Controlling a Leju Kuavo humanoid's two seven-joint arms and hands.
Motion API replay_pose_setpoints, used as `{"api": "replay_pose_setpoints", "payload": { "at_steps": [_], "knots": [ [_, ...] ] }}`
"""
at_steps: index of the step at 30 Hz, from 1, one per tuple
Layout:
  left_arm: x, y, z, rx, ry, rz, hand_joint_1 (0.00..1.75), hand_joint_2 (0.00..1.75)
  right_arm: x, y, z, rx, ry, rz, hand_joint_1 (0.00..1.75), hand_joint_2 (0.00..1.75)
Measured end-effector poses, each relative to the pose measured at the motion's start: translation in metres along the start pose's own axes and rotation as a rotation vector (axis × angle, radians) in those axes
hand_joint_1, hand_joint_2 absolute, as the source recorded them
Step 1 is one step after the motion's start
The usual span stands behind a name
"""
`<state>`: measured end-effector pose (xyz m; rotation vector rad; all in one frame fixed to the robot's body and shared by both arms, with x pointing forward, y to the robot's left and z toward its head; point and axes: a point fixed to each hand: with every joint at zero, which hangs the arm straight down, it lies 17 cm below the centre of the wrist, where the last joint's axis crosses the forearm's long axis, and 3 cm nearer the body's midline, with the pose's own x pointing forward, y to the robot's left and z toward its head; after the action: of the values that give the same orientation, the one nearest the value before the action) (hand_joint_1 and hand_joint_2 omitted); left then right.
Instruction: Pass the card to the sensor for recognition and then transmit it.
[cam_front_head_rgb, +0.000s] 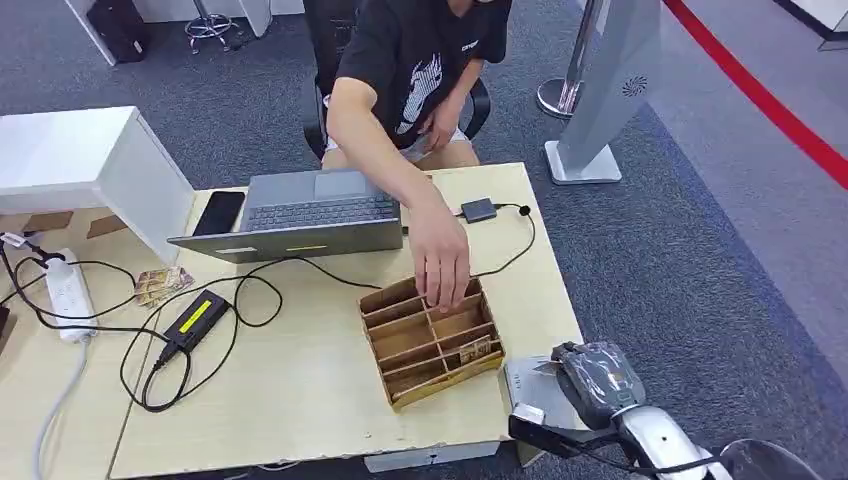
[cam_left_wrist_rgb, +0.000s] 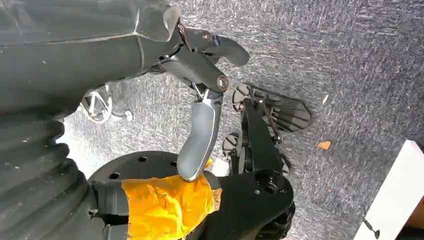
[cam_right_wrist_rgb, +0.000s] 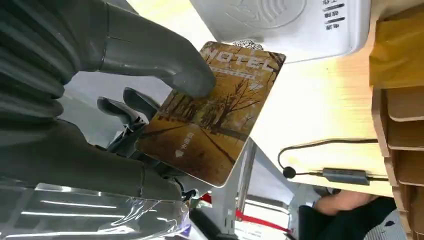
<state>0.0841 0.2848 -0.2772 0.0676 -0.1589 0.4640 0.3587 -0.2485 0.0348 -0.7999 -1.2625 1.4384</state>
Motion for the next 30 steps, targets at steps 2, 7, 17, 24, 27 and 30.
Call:
{"api": "replay_pose_setpoints", "payload": {
  "at_steps": [2, 7, 17, 24, 27, 30],
  "knots": [
    [0.001, 0.001, 0.000, 0.001, -0.001, -0.004, 0.00, 1.75, 0.000, 0.002, -0.002, 0.007, -0.017, -0.002, 1.75, 1.75],
    [0.001, 0.002, 0.000, 0.001, -0.001, 0.000, 0.00, 1.75, 0.001, 0.000, -0.003, -0.004, -0.042, 0.005, 1.75, 1.75],
    [-0.004, 0.002, 0.000, 0.014, 0.016, 0.059, 0.00, 1.75, 0.025, -0.080, 0.026, -0.288, -0.111, 0.015, 1.75, 1.75],
    [-0.006, -0.001, 0.001, 0.015, 0.020, 0.073, 0.00, 1.75, 0.049, -0.169, 0.060, -0.526, -0.242, 0.005, 1.75, 1.75],
    [-0.006, -0.002, 0.001, 0.014, 0.019, 0.056, 0.00, 1.75, 0.061, -0.189, 0.058, -0.557, -0.316, -0.005, 1.75, 1.75],
    [0.000, -0.001, 0.000, 0.012, 0.005, 0.032, 0.00, 1.75, 0.069, -0.211, 0.028, -0.541, -0.363, 0.005, 1.75, 1.75]
  ]
}}
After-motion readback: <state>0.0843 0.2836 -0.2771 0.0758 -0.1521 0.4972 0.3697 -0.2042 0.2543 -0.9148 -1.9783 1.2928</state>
